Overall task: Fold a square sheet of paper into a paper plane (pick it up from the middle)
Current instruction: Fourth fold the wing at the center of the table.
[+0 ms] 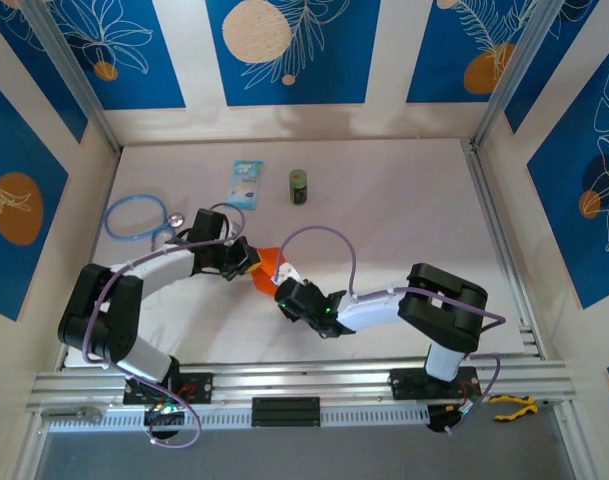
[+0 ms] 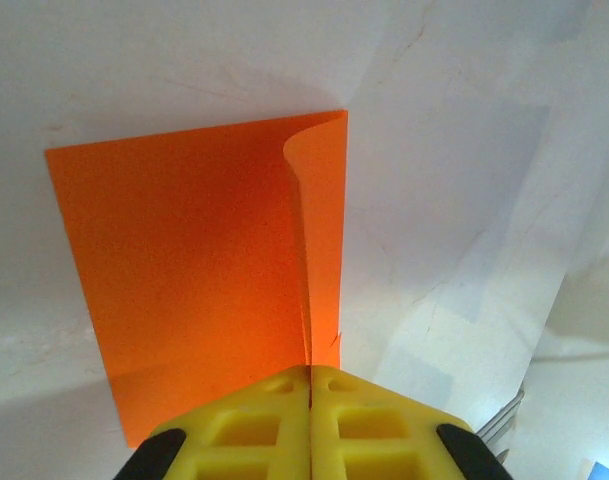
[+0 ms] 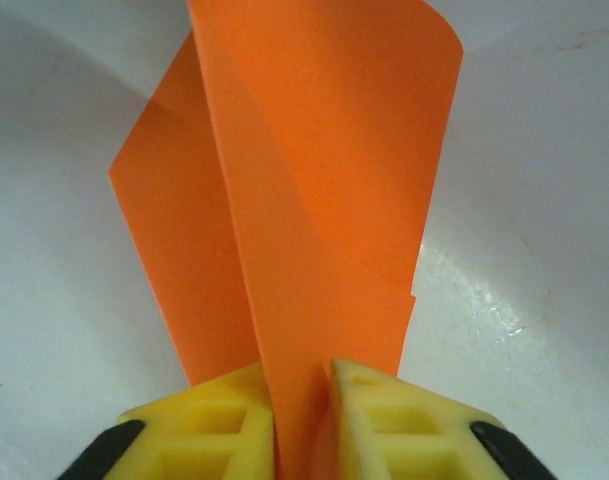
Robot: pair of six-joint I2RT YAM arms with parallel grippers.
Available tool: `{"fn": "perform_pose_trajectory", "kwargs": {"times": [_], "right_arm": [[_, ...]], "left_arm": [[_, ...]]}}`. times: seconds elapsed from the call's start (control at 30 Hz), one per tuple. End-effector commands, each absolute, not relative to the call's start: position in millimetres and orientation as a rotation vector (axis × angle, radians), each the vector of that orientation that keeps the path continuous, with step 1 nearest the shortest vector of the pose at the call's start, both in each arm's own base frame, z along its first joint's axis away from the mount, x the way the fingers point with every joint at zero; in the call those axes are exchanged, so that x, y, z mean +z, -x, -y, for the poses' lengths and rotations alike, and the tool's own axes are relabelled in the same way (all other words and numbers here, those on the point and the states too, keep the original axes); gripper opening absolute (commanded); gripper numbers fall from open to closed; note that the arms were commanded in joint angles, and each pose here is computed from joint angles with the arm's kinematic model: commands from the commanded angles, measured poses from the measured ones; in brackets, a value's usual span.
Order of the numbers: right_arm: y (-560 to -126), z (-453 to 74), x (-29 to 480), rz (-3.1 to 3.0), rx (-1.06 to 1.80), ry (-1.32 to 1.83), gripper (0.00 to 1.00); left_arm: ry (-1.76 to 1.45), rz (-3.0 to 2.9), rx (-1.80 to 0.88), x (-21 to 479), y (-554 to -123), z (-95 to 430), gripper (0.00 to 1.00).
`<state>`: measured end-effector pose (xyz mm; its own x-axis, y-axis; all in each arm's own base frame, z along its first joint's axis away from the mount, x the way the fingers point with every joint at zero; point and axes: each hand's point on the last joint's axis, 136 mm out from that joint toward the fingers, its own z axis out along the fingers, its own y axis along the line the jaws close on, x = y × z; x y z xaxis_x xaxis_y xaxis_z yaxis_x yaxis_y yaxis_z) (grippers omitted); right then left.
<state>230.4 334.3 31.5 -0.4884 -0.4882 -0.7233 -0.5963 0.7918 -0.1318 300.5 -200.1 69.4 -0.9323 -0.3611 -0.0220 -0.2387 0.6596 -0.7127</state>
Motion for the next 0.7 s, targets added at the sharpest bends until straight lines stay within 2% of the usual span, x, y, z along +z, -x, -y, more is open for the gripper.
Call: {"fn": "perform_pose_trajectory", "kwargs": {"times": [0.0, 0.13, 0.43, 0.57, 0.67], "right_arm": [[-235.9, -342.5, 45.3, -2.153, 0.205, 0.76, 0.22], [-237.0, -342.5, 46.0, -2.154, 0.213, 0.764, 0.22], [-232.0, -344.7, 39.0, -2.18, 0.235, 0.767, 0.12], [-231.6, -344.1, 34.4, -2.204, 0.245, 0.74, 0.1], [-229.9, -345.4, 28.2, -2.24, 0.272, 0.702, 0.08]], "left_arm": [[0.474, -2.693, -1.141, 79.6, -304.9, 198.7, 0.08], [0.476, -2.695, -1.14, 78.4, -304.1, 198.4, 0.07], [0.479, -2.694, -1.137, 79.0, -304.1, 197.7, 0.09], [0.479, -2.691, -1.115, 80.5, -304.3, 194.6, 0.27], [0.467, -2.691, -1.008, 84.0, -303.7, 183.2, 0.45]]}}
